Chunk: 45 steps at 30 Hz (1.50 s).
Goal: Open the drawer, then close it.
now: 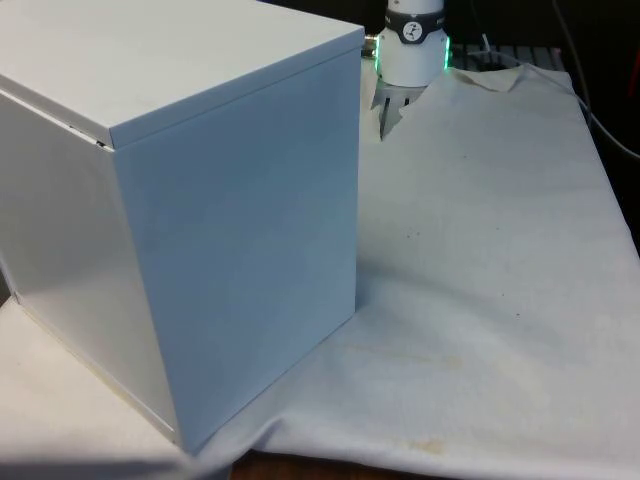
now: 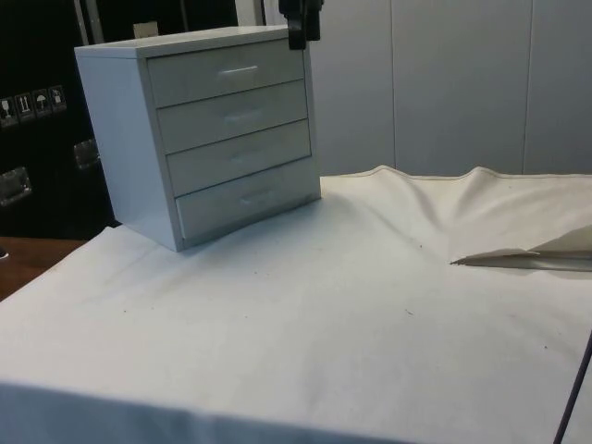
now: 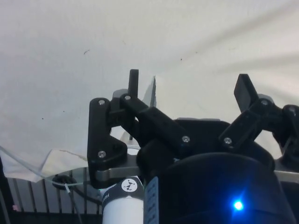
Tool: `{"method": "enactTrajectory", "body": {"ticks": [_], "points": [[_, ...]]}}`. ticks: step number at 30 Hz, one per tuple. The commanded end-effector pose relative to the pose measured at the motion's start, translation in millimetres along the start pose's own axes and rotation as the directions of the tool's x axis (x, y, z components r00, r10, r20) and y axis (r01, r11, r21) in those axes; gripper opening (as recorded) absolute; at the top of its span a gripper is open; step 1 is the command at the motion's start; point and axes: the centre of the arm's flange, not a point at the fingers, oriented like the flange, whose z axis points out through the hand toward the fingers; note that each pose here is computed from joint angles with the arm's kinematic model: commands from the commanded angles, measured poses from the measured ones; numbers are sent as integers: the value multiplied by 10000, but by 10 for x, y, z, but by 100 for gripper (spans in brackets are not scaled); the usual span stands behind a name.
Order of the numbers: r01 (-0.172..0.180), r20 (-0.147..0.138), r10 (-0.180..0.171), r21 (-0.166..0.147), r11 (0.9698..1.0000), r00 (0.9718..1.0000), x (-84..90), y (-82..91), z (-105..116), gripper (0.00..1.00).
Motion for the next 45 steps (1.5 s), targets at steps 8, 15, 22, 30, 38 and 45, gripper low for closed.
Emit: {"method": "enactTrajectory", "body": {"ticks": [8,15,22,30,38,45], "points": [[647,-69,-647,-5,9979,9979,-18,-8,-12,100],[1202,-82,-1202,20,9927,9927,-17,-10,-13,100],[1716,-113,-1716,7,9852,9851,-13,-15,-16,100],[2302,-148,-2302,-24,9732,9730,-11,-13,-23,100],[2808,-197,-2809,-72,9597,9595,-12,-12,-29,100],[3312,-241,-3314,-94,9435,9432,-12,-11,-36,100]]}}
